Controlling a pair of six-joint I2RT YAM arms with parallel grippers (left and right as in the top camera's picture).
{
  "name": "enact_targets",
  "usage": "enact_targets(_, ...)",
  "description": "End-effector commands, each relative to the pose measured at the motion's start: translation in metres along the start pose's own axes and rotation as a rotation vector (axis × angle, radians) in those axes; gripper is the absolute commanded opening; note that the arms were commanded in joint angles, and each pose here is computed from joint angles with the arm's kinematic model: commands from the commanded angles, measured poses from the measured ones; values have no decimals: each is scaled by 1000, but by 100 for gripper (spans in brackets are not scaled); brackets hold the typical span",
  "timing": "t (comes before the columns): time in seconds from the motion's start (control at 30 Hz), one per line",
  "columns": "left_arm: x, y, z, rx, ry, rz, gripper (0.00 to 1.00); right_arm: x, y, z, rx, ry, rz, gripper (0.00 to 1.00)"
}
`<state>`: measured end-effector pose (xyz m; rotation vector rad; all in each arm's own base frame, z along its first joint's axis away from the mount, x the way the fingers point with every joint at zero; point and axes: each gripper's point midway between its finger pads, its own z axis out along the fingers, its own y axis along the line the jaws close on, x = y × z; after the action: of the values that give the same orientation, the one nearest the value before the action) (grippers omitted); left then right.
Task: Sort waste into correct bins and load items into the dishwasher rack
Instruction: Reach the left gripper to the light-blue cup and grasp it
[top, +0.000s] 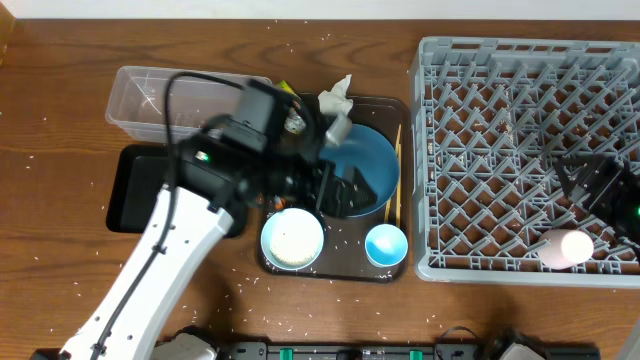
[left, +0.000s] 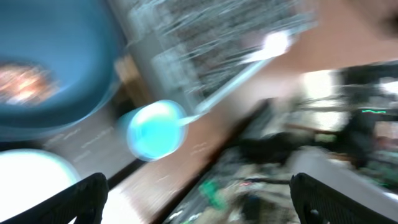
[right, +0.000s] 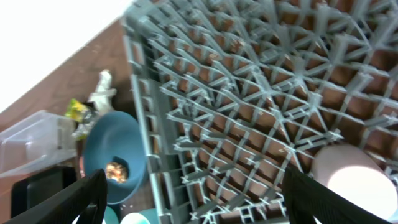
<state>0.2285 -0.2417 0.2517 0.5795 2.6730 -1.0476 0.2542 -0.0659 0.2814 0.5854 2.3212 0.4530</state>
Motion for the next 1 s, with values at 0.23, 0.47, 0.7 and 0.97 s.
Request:
enact_targets(0.23,46,73,66,-390,198,26,83,1,11,-4,-58,-4,-14,80)
enact_targets(0.47,61,70,121,-392,308,91,77,1,10,1,-55,15,-13,81)
enact_targets(0.7,76,80,150,-439,387,120,66,1,7,4,-44,26,-6,81)
enact_targets(0.97,79,83,161,-439,406,121,54,1,4,6,-34,30,-3,81)
